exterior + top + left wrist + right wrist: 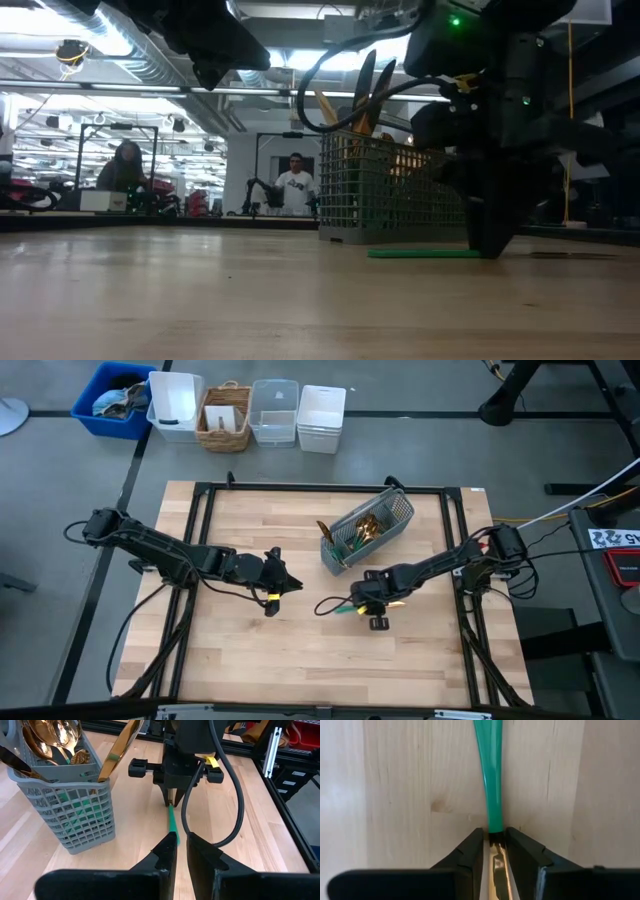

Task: Sort silverware
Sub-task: Put the knife into the basket

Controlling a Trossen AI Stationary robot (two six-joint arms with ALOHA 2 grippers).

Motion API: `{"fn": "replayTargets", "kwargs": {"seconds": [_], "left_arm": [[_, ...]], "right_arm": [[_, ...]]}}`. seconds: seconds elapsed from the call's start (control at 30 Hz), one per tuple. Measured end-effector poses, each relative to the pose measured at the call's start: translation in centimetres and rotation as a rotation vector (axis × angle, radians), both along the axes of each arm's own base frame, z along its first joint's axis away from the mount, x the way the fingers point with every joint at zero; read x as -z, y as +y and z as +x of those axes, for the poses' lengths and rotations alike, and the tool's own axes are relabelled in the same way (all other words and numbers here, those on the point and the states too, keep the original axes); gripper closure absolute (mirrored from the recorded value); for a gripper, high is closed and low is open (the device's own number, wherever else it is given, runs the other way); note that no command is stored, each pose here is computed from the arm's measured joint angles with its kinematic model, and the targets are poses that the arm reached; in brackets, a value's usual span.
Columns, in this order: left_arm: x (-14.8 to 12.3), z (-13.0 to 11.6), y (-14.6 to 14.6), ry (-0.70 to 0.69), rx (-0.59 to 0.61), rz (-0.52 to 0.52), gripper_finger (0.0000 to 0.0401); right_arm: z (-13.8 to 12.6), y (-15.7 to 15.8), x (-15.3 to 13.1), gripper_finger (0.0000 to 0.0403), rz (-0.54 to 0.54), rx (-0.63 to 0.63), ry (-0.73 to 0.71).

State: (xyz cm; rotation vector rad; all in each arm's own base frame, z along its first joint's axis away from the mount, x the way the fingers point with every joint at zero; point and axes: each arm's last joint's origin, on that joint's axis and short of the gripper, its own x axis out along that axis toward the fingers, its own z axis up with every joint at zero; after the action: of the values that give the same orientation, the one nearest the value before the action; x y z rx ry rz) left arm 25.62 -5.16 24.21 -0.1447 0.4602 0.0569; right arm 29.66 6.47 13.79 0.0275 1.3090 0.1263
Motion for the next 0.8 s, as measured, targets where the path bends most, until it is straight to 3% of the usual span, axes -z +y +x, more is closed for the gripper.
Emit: {"fn": "replayTargets", "kwargs": {"seconds": [0.47, 0.8], "left_arm": [[-0.01, 0.01, 0.0, -0.003, 0.0, 0.0, 0.0368], [-0.02, 0.01, 0.0, -0.003, 0.0, -0.001, 0.0368]], "right_arm": [[-0.09, -0.09, 0.39, 0.0318, -0.021, 0.008, -0.022], [0.07, -0.09, 0.42, 0.0381, -0.029, 0.012, -0.041]]}}
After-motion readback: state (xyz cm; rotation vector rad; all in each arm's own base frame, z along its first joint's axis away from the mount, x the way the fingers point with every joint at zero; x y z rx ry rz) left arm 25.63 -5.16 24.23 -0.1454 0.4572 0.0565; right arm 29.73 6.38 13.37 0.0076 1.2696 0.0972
